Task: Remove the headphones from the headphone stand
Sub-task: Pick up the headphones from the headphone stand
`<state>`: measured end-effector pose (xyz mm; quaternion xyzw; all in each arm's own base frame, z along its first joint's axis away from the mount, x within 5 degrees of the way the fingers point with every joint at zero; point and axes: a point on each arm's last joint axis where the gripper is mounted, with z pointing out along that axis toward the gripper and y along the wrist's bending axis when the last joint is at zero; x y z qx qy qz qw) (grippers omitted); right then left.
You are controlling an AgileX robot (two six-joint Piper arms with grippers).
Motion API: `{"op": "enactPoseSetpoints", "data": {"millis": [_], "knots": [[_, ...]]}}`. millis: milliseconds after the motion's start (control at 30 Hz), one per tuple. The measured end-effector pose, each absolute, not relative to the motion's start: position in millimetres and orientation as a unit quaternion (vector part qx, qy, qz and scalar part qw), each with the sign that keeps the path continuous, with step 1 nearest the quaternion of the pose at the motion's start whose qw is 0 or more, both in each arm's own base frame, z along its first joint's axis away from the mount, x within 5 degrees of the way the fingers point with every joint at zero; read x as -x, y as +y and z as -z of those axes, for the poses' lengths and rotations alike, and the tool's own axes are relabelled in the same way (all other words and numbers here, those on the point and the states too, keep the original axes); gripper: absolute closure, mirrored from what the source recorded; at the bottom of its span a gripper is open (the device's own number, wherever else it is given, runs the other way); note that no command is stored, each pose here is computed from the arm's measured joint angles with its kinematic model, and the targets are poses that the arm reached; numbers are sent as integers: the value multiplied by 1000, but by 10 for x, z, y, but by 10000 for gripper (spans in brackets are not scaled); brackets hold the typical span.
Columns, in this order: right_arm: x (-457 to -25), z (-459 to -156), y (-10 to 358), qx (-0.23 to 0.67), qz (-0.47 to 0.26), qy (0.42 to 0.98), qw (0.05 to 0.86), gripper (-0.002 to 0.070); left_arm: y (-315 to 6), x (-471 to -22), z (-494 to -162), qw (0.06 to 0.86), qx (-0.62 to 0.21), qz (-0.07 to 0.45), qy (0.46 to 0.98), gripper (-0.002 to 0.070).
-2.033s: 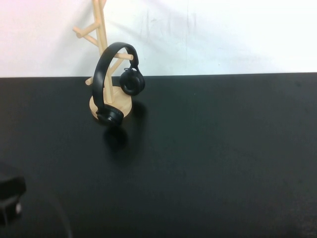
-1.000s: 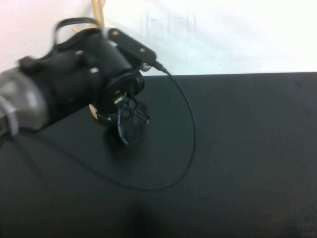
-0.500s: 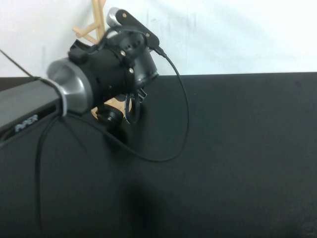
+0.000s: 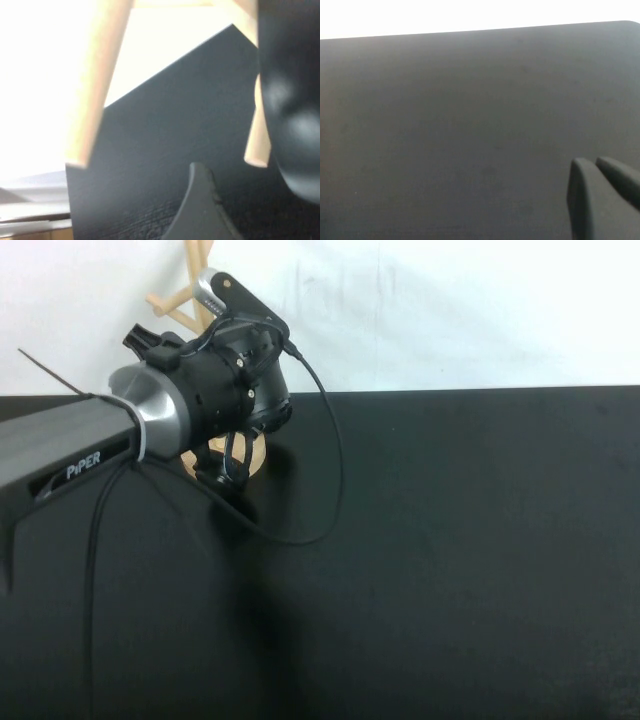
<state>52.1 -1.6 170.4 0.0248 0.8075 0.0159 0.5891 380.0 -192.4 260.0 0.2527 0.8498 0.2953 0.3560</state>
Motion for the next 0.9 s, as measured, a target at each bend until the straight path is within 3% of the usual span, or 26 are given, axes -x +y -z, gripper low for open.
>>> {"op": "enactPoseSetpoints", "data": {"millis": [300, 900], "knots": [[-521, -1704, -16, -25, -16, 808, 589, 685, -1997, -3891, -2477, 381, -248, -260, 852, 227], [-521, -1704, -16, -25, -16, 808, 589, 685, -1934, -4029, -2329, 393, -232, -260, 851, 227]]}}
